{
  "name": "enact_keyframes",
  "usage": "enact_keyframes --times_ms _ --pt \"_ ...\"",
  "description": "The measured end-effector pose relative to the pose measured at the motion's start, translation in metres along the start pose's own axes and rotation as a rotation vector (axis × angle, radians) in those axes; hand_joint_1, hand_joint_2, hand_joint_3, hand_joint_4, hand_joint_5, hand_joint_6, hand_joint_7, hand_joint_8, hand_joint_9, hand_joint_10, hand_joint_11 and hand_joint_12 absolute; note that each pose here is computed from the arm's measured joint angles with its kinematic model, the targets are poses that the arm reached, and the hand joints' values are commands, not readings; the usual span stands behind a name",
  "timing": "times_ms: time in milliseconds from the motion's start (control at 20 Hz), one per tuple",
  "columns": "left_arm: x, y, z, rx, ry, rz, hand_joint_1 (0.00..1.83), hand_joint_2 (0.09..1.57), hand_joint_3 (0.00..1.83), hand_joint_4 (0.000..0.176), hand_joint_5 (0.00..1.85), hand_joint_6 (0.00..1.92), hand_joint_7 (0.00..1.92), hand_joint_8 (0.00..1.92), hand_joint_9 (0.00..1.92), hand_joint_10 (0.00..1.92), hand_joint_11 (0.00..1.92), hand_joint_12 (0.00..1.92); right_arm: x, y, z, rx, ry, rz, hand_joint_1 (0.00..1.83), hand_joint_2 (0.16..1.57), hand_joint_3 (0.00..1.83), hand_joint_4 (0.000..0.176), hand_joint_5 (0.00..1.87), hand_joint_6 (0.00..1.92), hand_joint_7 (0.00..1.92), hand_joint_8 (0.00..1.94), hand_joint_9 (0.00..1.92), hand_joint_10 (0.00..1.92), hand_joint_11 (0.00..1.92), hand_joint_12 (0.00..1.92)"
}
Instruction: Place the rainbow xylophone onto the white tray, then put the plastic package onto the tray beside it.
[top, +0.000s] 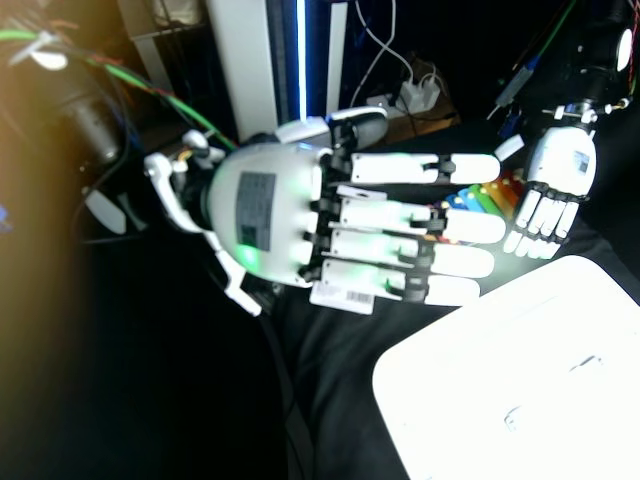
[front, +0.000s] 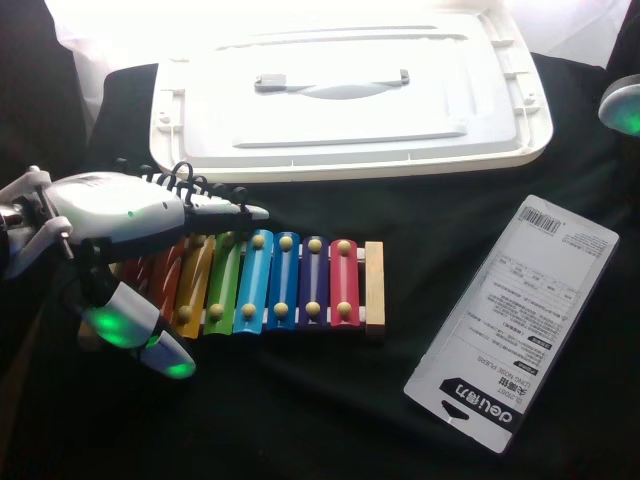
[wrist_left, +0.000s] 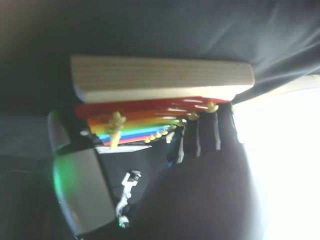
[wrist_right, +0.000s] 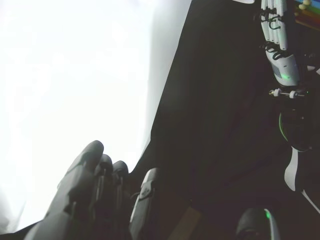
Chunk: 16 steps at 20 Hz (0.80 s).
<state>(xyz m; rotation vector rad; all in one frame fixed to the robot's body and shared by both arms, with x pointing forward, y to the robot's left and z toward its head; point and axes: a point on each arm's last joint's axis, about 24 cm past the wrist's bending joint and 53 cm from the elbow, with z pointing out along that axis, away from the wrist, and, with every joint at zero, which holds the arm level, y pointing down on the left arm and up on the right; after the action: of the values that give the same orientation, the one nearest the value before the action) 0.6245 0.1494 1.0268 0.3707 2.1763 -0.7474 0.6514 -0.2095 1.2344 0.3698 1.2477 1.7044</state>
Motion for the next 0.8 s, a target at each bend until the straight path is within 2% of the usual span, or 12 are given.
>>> enact_keyframes --times_ms 50,100,200,350,400,450,500,550,600,650,750,800 --pt "0.000 0.000 0.000 0.000 0.000 -0.001 1.04 0.91 0.00 0.061 0.24 0.00 0.46 0.00 0.48 0.01 0.20 0.66 0.000 0.000 0.000 0.000 0.000 0.000 0.71 0.80 0.00 0.122 0.44 0.00 0.17 0.00 0.11 0.00 0.00 0.48" --pt "0.000 0.000 0.000 0.001 -0.001 -0.003 1.05 0.94 0.00 0.060 0.29 0.00 0.49 0.00 0.51 0.00 0.22 0.72 0.000 0.000 0.000 -0.001 0.000 0.000 0.71 0.82 0.01 0.114 0.43 0.00 0.17 0.00 0.12 0.00 0.00 0.50" --pt "0.000 0.000 0.000 0.001 -0.001 0.001 1.10 0.96 0.00 0.054 0.35 0.01 0.54 0.00 0.57 0.01 0.23 0.74 0.000 0.000 0.000 -0.001 0.002 0.000 0.73 0.83 0.00 0.116 0.44 0.00 0.18 0.00 0.12 0.00 0.00 0.54" --pt "-0.003 0.000 0.000 0.005 -0.009 0.000 1.10 1.02 0.00 0.042 0.46 0.00 0.69 0.00 0.73 0.02 0.33 0.88 0.002 0.000 0.000 -0.002 0.005 0.001 0.72 0.83 0.00 0.104 0.44 0.00 0.18 0.00 0.12 0.00 0.00 0.53" --pt "-0.003 0.000 0.000 0.007 -0.011 -0.003 1.10 1.05 0.00 0.037 0.49 0.01 0.73 0.01 0.78 0.02 0.34 0.93 0.001 0.001 0.000 -0.002 0.004 0.001 0.72 0.82 0.00 0.107 0.43 0.00 0.17 0.00 0.12 0.00 0.00 0.51" --pt "-0.005 0.000 0.000 0.011 -0.017 -0.004 1.12 1.08 0.00 0.024 0.50 0.00 0.74 0.01 0.81 0.02 0.35 0.97 0.001 0.001 0.000 -0.002 0.004 0.001 0.73 0.82 0.00 0.105 0.43 0.00 0.17 0.00 0.12 0.00 0.00 0.51" --pt "-0.008 -0.001 0.000 0.014 -0.029 -0.010 1.13 1.10 0.00 0.008 0.53 0.01 0.78 0.01 0.83 0.02 0.38 0.93 0.002 0.001 0.000 -0.004 0.004 0.001 0.71 0.82 0.00 0.106 0.42 0.00 0.17 0.00 0.12 0.00 0.00 0.50" --pt "-0.010 -0.001 -0.001 0.016 -0.036 -0.020 1.13 1.13 0.00 0.000 0.55 0.01 0.78 0.01 0.85 0.03 0.43 0.89 0.001 0.001 0.000 -0.005 0.004 0.001 0.69 0.81 0.00 0.117 0.42 0.00 0.17 0.00 0.13 0.00 0.00 0.50" --pt "-0.011 -0.002 -0.001 0.021 -0.044 -0.029 1.13 1.14 0.00 0.000 0.53 0.00 0.77 0.01 0.85 0.02 0.42 0.88 0.001 0.002 0.000 -0.006 0.004 0.001 0.68 0.80 0.00 0.117 0.42 0.00 0.17 0.00 0.13 0.00 0.00 0.50" --pt "-0.011 -0.002 -0.002 0.023 -0.047 -0.036 1.10 1.15 0.00 0.000 0.54 0.00 0.78 0.01 0.86 0.03 0.39 0.98 0.001 0.002 0.000 -0.007 0.004 0.001 0.68 0.80 0.00 0.111 0.40 0.00 0.16 0.00 0.12 0.00 0.00 0.50" --pt "-0.014 -0.002 -0.003 0.030 -0.061 -0.052 1.08 1.16 0.00 0.000 0.55 0.01 0.79 0.01 0.87 0.03 0.34 1.07 0.001 0.002 0.000 -0.007 0.004 0.001 0.66 0.79 0.00 0.120 0.41 0.00 0.16 0.00 0.13 0.00 0.00 0.50" --pt "-0.016 -0.002 -0.003 0.031 -0.069 -0.059 1.09 1.16 0.00 0.007 0.55 0.01 0.79 0.01 0.88 0.04 0.34 1.11 0.001 0.002 0.000 -0.007 0.004 0.001 0.66 0.80 0.00 0.121 0.40 0.00 0.16 0.00 0.12 0.00 0.00 0.50"
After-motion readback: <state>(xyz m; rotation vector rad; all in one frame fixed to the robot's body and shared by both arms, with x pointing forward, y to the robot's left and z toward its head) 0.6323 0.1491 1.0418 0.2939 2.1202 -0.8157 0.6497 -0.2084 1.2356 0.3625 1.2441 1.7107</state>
